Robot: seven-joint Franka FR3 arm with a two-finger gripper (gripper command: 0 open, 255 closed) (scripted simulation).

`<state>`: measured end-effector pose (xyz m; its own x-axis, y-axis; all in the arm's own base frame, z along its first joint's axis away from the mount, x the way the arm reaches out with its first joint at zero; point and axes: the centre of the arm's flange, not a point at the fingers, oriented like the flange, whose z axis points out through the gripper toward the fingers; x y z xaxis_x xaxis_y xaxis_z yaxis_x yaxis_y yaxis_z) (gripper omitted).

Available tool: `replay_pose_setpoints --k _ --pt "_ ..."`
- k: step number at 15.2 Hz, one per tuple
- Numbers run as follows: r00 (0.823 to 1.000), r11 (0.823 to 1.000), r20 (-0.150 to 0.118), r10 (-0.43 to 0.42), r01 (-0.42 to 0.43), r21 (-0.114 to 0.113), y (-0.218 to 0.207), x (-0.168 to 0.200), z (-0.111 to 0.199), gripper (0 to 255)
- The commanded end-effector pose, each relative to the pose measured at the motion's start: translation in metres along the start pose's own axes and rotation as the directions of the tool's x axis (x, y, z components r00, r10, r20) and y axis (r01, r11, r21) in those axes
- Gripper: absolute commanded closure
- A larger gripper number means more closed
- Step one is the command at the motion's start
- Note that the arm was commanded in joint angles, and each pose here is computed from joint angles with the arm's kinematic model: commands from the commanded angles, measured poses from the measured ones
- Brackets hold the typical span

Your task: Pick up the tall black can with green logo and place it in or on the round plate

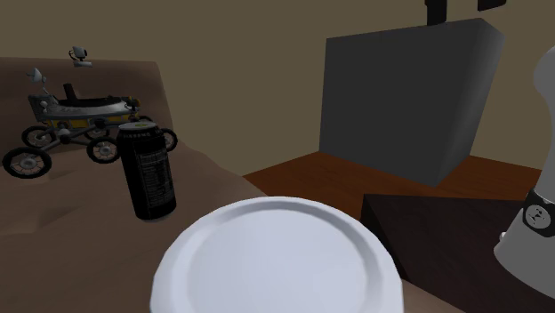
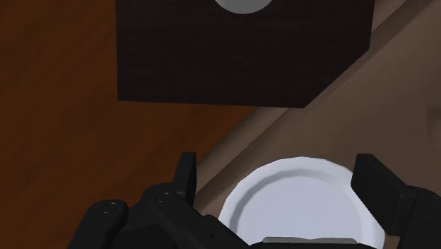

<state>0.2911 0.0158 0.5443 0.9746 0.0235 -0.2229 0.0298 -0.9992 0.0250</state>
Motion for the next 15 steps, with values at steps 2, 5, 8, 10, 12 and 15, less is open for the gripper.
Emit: replay_pose_setpoints --k 2,5,8,10,12,15 --pt "1.0 1.0 -0.005 0.003 -0.003 -0.004 -0.002 0.012 0.002 0" --pt "1.0 1.0 -0.019 0.012 -0.012 -0.014 -0.006 0.049 0.007 0" --pt "0.999 0.999 -0.034 0.021 -0.022 -0.025 -0.011 0.086 0.012 0" --pt "0.999 0.999 -0.043 0.027 -0.028 -0.032 -0.013 0.111 0.015 0" --pt "0.998 0.999 -0.053 0.032 -0.035 -0.039 -0.016 0.136 0.017 0" --pt "0.997 0.998 -0.068 0.041 -0.044 -0.049 -0.019 0.173 0.021 0"
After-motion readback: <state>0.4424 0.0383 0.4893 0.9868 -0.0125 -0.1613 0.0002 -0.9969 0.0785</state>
